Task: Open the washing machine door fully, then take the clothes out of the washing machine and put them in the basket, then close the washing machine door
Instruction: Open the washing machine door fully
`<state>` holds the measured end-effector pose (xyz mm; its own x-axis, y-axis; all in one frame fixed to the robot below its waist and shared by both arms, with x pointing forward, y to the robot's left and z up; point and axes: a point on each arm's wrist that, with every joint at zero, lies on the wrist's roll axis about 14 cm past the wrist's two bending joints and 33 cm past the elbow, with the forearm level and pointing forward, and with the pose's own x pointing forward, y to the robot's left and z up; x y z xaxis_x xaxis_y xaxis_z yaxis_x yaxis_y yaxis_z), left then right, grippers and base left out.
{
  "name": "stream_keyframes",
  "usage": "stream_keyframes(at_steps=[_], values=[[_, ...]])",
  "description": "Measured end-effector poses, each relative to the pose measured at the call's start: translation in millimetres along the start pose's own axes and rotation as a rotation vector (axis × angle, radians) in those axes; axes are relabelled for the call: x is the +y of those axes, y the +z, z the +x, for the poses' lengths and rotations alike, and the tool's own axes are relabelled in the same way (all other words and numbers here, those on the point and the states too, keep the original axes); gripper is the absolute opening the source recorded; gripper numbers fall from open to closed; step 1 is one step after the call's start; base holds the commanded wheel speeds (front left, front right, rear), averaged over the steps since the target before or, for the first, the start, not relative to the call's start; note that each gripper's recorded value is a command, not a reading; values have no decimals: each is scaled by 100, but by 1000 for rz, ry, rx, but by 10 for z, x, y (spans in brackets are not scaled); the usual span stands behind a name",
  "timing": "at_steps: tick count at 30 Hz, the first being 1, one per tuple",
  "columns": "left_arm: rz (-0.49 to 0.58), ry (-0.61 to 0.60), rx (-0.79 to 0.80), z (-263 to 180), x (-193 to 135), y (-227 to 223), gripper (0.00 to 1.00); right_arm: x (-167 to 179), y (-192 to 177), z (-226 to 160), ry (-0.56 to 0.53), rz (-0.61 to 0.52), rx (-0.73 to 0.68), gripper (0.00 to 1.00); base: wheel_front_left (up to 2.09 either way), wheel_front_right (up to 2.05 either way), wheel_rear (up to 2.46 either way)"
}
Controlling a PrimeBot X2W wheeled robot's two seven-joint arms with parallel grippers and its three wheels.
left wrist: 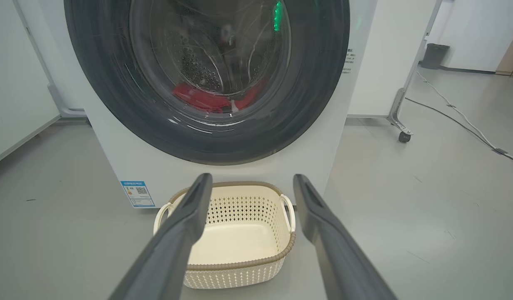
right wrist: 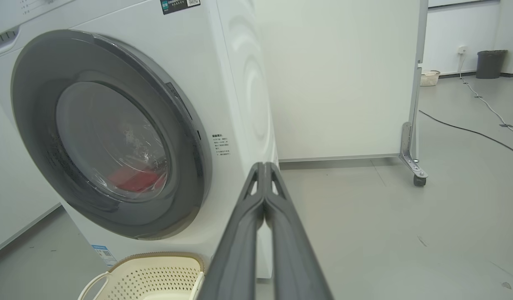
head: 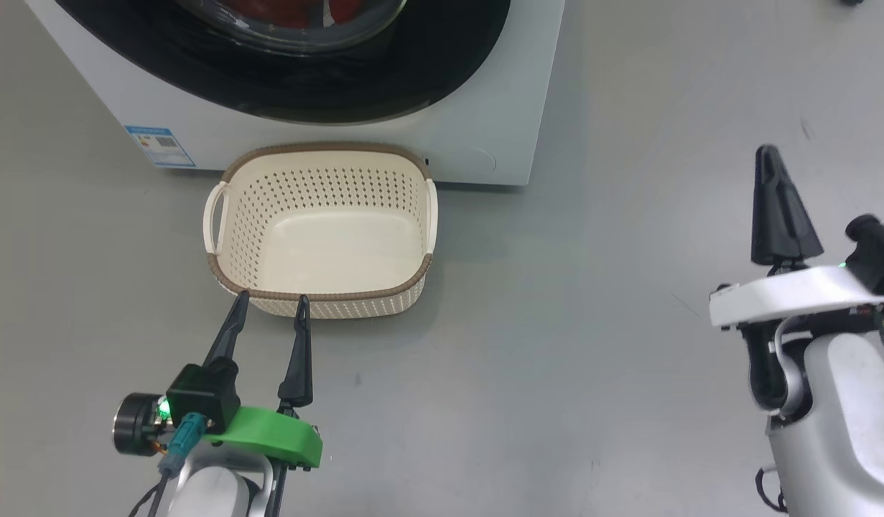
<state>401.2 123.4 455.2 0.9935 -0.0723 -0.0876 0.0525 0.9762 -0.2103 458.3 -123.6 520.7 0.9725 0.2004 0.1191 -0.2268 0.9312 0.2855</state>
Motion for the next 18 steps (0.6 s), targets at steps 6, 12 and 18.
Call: stream_keyframes(at_steps=[6, 12, 18], values=[[-24, 8, -11, 178, 42, 17, 100, -11, 132, 466, 32, 63, -29, 0, 0, 0, 0], [-37, 1, -13, 342, 46, -9, 100, -6, 292, 968, 73, 118, -63, 0, 0, 0, 0], [-29, 33, 28, 441, 190, -183, 100, 113, 238, 1461, 122, 345, -51, 0, 0, 0, 0]])
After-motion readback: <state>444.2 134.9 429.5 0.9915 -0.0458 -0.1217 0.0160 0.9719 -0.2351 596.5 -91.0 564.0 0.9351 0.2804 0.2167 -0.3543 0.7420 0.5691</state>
